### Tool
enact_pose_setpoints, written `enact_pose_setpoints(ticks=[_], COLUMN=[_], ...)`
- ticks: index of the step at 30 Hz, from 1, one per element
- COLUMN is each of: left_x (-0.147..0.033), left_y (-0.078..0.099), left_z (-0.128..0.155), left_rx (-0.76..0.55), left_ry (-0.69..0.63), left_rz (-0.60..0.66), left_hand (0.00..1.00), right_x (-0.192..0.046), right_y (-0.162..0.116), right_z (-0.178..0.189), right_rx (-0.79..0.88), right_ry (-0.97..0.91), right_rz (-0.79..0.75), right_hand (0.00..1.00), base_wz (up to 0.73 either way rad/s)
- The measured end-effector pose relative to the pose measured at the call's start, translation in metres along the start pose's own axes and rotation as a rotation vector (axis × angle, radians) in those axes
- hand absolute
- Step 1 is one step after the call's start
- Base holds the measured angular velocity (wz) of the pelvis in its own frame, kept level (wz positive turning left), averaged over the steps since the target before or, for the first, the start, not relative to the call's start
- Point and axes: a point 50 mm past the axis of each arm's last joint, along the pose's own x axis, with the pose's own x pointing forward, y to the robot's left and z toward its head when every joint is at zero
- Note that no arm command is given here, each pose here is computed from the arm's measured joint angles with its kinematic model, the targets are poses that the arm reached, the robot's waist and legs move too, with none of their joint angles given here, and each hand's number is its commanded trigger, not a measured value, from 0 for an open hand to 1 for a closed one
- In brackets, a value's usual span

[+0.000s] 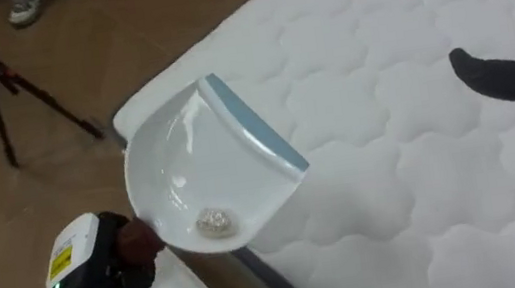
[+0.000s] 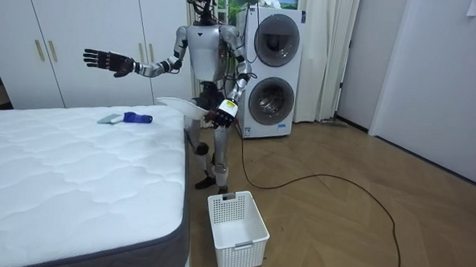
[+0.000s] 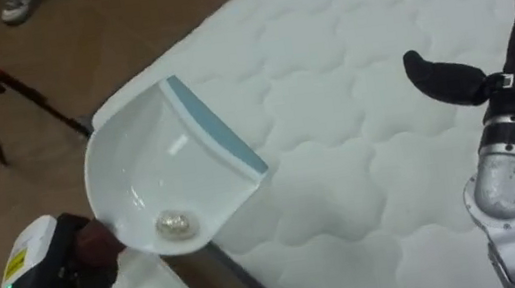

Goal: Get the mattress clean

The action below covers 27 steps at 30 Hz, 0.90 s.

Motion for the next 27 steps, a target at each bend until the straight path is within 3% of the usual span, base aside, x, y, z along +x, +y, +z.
enact_pose_setpoints(ticks=[5,15,23,27], left_x=[0.010,0.007,0.006,0.006], left_y=[-0.003,0.004,0.000,-0.002], left_z=[0.016,0.008,0.005,0.000], left_rx=[-0.033,-0.041,-0.046,-0.025], left_ry=[-0.042,-0.015,-0.020,-0.007], left_rz=[0.005,0.038,0.038,0.011], left_hand=[1.00,1.00,1.00,1.00], right_x=[0.003,0.001,-0.011,-0.028], right_y=[-0.007,-0.009,-0.001,0.003], right_z=[-0.003,-0.004,-0.013,-0.027], right_rx=[0.011,0.009,0.014,-0.003], right_ry=[0.022,0.020,0.070,0.137], right_rz=[-0.009,-0.012,0.003,0.000], right_hand=[0.00,0.00,0.00,0.00], base_wz=[0.75,0.45,0.44,1.25])
